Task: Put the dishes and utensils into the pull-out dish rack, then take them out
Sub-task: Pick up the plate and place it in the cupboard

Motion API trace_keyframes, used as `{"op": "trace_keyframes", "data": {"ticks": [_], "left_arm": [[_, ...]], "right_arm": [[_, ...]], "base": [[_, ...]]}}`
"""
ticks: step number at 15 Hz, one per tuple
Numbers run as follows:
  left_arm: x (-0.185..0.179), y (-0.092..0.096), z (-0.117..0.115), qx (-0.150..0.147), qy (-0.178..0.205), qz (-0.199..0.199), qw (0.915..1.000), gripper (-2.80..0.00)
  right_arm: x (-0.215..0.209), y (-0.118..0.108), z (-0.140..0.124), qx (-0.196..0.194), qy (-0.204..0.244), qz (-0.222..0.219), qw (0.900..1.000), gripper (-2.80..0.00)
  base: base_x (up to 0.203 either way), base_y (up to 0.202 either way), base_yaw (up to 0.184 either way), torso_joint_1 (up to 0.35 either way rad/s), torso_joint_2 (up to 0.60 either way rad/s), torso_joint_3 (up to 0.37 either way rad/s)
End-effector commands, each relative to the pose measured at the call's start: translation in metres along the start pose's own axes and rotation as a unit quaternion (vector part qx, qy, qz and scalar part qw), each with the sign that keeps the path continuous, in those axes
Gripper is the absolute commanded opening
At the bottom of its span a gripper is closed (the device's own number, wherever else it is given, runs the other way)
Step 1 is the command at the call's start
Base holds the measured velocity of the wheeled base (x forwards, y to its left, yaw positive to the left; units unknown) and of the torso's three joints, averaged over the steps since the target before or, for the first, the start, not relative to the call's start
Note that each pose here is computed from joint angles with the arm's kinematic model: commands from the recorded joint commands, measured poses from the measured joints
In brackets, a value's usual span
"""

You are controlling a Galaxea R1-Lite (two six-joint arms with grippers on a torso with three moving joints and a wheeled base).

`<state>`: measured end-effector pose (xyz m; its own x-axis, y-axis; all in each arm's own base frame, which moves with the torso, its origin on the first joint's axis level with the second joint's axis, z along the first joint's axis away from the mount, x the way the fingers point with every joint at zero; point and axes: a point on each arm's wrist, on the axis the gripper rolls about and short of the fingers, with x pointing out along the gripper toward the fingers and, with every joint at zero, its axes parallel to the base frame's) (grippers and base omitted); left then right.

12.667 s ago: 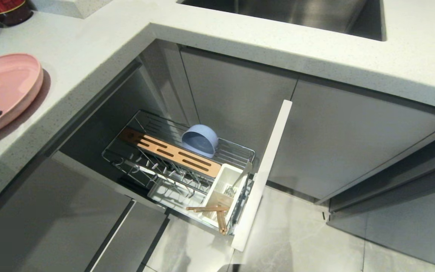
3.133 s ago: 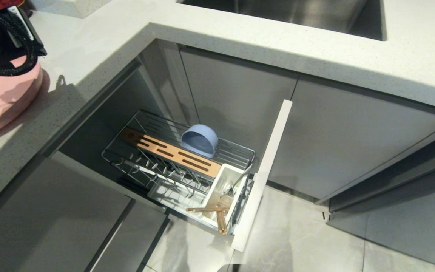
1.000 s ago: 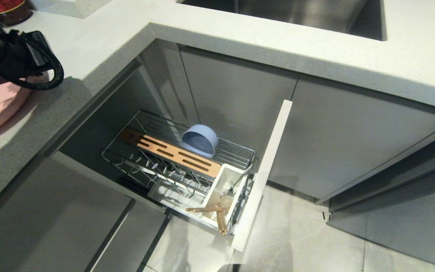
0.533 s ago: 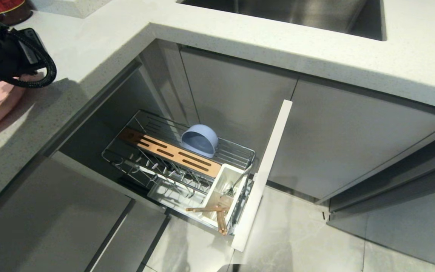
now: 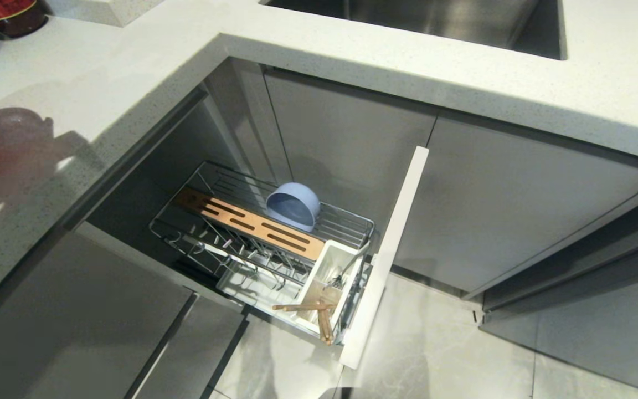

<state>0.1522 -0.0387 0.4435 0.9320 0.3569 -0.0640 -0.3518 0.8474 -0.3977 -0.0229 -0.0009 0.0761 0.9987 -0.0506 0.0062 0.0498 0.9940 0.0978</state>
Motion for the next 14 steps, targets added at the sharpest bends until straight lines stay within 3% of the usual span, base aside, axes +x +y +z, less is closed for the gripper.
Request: {"op": "trace_keyframes", "data": {"ticks": [1,6,8,10,14], "left_arm": [[-0.03,0.008,0.017,-0.055,-0.024,-0.047,0.9971,-2.8],[-0.061,0.015,0.034,-0.153,-0.037,-0.127,0.9793,-2.8],[-0.072,0.018,0.038,-0.178,-0.026,-0.162,0.9703,-2.8],[-0.078,0.02,0.038,-0.19,-0.009,-0.189,0.9635,-2.8],[-0.083,0.013,0.029,-0.181,0.032,-0.235,0.9545,-2.8]], "right_arm": [[0.0,0.0,0.0,0.0,-0.002,0.0,1.0,-2.8],[0.0,0.0,0.0,0.0,-0.002,0.0,1.0,-2.8],[0.0,0.0,0.0,0.0,-0.002,0.0,1.0,-2.8],[0.0,0.0,0.0,0.0,-0.002,0.0,1.0,-2.8],[0.0,0.0,0.0,0.0,-0.002,0.0,1.0,-2.8]], "base": [[0.0,0.0,0.0,0.0,0.0,0.0],[0.0,0.0,0.0,0.0,0.0,0.0],[0.0,0.0,0.0,0.0,0.0,0.0],[0.0,0.0,0.0,0.0,0.0,0.0],[0.0,0.0,0.0,0.0,0.0,0.0]]}}
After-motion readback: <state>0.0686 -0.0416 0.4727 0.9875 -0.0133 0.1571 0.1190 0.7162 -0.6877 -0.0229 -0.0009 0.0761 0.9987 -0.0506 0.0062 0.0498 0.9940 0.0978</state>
